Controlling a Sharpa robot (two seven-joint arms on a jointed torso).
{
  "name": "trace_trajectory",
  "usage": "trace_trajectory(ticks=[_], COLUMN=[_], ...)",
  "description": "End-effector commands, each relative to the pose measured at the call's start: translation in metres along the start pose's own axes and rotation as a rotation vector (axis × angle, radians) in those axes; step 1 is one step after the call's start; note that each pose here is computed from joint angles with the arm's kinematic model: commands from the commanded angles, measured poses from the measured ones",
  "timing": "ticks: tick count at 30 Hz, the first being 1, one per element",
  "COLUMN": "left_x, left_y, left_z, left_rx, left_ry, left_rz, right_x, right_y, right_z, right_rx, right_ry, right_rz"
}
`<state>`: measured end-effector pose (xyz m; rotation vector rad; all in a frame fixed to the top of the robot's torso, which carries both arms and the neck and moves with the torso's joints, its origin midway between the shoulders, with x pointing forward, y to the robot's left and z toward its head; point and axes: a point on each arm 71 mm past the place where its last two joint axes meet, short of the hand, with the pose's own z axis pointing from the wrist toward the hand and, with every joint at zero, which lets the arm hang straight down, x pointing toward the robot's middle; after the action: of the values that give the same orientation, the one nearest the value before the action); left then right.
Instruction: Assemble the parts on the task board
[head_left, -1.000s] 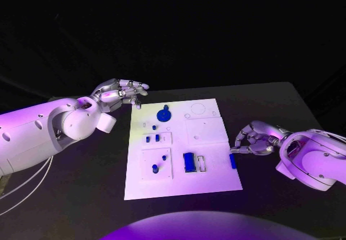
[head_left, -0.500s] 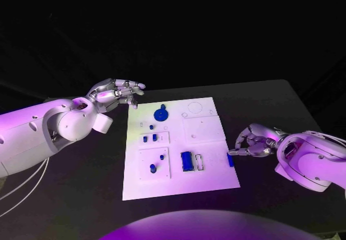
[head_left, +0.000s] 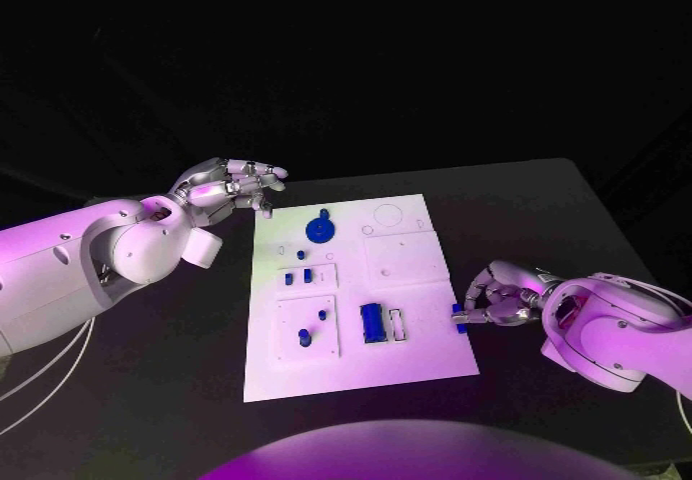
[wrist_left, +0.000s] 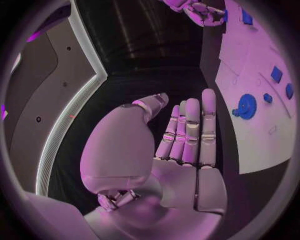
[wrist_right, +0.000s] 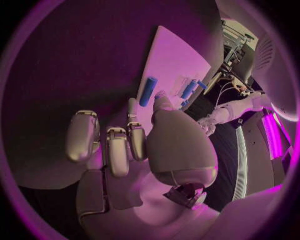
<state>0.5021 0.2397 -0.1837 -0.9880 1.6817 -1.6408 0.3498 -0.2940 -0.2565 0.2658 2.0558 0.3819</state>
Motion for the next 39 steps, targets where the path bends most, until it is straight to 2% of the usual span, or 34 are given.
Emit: trace_trajectory(ticks=[1,18,28,33,39], left_x=[0.0013,0.001,0.0006,0.0003,0.0003], left_y=[-0.0014,-0.0014,-0.0012,-0.0011,-0.0009], left_z=[0.0004,-0.0001,-0.0004,-0.0004,0.0004], left_rx=[0.012,0.012,0.009,0.008,0.007], left_ry=[0.006,0.006,0.006,0.006,0.005], left_rz=[-0.005,-0.005,-0.006,-0.005,-0.005], right_x=[0.003,0.009,0.007,0.004,-0.011], right_y=[-0.001,0.002,0.002,-0.002,-0.008], right_z=[0.001,0.006,0.004,0.0,-0.003], right_rx=[0.007,0.003,0.002,0.016,0.039], right_ry=[0.015,0.022,-0.005,-0.02,-0.047], right_rz=[-0.026,-0.038,0.015,0.05,0.063])
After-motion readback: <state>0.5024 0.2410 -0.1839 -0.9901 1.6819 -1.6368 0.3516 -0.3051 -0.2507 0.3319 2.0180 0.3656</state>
